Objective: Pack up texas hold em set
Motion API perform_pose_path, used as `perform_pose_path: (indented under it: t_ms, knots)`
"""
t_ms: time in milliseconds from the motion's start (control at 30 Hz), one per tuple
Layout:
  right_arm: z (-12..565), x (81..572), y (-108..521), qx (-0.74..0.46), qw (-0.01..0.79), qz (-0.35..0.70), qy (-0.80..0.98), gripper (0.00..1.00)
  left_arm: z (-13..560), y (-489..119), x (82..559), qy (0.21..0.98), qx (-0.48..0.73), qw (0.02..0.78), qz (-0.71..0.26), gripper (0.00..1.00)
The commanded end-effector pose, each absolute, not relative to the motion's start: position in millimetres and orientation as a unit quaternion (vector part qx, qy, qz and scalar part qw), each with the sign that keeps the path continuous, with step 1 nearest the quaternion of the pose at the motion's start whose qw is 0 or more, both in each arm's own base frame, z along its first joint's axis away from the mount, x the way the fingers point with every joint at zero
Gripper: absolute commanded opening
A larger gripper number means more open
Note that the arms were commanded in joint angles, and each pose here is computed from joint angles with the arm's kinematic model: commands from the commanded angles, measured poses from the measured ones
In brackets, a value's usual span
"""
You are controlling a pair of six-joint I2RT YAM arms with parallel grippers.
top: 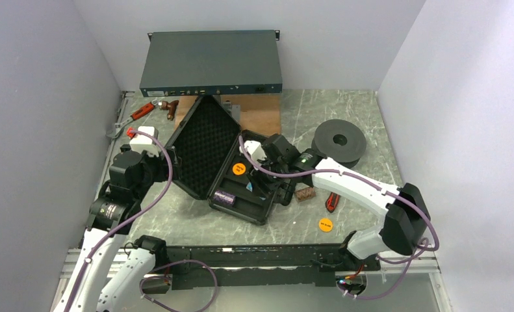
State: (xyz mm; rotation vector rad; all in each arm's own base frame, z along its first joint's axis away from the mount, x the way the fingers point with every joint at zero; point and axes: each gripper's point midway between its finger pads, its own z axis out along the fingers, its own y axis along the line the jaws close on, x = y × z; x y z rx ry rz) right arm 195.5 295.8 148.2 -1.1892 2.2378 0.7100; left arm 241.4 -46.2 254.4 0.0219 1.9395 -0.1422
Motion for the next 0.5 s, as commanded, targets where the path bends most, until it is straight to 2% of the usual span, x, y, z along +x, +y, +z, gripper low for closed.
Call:
perform_pose_path:
  t_ms: [0,467]
  knots:
    - [173,202,329,-0.444,0.290,0.290,0.797,0.00,264,-45,242,0.814,0.008,0.578,-0.057,0.99]
    - [133,193,354,-0.484,0.248,0.251,0.800,0.00,265,-44,241,0.813,0.007,0.580,-0.054,0.99]
